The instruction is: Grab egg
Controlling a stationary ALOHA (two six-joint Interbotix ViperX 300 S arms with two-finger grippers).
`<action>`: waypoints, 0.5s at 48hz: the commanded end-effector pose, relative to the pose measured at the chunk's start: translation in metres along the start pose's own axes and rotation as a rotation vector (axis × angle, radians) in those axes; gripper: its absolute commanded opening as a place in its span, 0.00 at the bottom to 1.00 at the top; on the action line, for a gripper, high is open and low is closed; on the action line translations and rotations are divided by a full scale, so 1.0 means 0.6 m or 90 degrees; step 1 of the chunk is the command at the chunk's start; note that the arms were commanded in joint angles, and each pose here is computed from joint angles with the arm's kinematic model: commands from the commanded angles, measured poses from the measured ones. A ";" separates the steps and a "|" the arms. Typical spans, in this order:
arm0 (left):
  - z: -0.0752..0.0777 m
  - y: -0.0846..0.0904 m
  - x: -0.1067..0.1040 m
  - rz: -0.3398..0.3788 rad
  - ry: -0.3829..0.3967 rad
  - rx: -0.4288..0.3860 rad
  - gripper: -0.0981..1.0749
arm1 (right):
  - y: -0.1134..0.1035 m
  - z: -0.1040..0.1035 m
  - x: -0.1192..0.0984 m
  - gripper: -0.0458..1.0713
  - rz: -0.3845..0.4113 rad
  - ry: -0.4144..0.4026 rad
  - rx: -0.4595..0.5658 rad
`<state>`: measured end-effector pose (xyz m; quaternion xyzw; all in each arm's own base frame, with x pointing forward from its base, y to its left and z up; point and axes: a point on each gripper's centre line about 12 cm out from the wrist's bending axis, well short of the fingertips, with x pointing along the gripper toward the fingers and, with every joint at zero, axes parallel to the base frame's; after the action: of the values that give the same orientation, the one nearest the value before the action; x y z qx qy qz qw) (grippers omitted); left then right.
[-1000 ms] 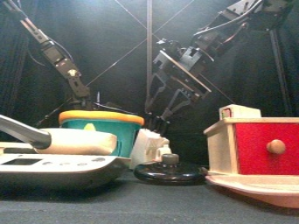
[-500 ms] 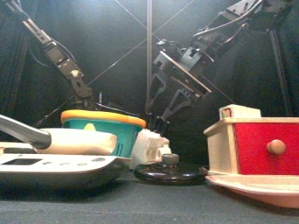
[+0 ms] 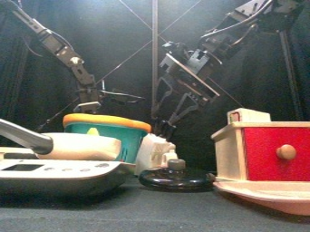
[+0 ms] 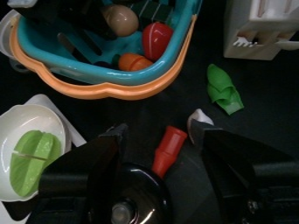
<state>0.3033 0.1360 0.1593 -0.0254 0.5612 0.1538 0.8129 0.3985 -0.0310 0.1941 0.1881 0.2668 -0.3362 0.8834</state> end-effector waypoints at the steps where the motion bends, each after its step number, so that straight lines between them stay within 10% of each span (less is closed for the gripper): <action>1: 0.020 0.002 -0.031 0.005 -0.039 0.000 0.58 | 0.001 0.017 -0.008 0.86 0.008 -0.014 0.009; 24: 0.022 -0.004 -0.049 0.003 -0.057 0.005 0.58 | 0.000 0.016 -0.008 0.86 0.008 -0.013 0.009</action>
<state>0.3020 0.1292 0.1779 -0.0173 0.5431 0.1518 0.8256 0.3982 -0.0315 0.1936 0.1875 0.2676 -0.3361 0.8833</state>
